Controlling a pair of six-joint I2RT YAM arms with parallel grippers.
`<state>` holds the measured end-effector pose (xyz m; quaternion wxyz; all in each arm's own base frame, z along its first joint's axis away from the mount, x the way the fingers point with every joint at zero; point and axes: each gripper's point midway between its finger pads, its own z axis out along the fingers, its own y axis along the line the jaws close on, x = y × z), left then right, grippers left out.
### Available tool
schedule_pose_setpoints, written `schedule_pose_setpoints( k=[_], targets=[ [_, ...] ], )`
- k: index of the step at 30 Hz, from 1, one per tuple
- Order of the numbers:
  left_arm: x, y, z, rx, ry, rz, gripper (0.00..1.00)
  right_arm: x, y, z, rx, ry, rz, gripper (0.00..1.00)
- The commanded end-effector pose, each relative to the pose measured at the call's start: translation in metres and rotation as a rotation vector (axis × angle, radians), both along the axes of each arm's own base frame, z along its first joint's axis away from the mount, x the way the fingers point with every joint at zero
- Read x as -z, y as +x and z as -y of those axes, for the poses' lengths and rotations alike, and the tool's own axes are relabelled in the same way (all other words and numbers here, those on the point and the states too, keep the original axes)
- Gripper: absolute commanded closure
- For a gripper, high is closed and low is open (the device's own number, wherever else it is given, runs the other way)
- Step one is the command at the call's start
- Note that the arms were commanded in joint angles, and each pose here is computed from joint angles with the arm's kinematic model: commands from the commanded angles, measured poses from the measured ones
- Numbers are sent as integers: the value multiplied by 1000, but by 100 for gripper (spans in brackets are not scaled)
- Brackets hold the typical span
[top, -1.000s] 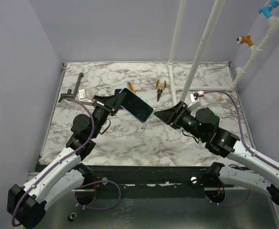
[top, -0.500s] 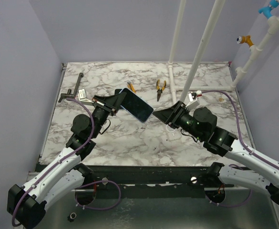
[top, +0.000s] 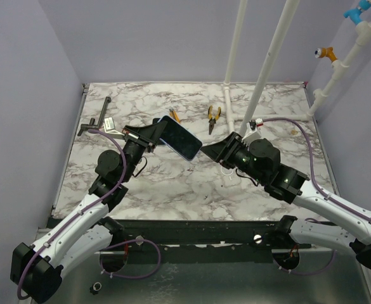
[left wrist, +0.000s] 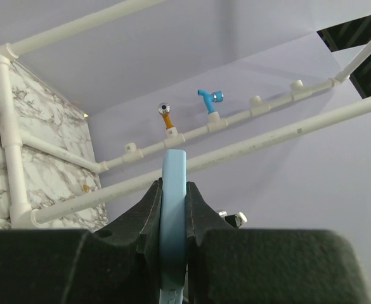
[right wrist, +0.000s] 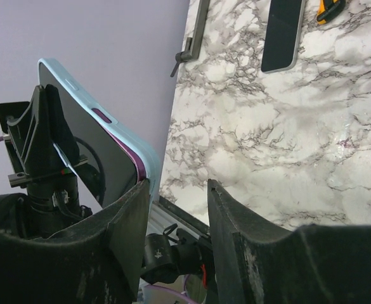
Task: Take the phone out of the phone case
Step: Remove the phone case from the phone.
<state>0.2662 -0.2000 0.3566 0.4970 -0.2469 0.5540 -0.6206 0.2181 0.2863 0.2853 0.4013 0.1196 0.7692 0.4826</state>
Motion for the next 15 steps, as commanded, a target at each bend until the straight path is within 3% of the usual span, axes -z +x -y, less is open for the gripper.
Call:
schedule_pose_setpoints(
  k=[1,15],
  targets=[
    [-47,-29,8,127,-126,131,100,5,5,-2,9,-19,-32,55],
    [-45,-35,10,170,-159,135,100,13,4,-3,3,4,-58,55]
  ],
)
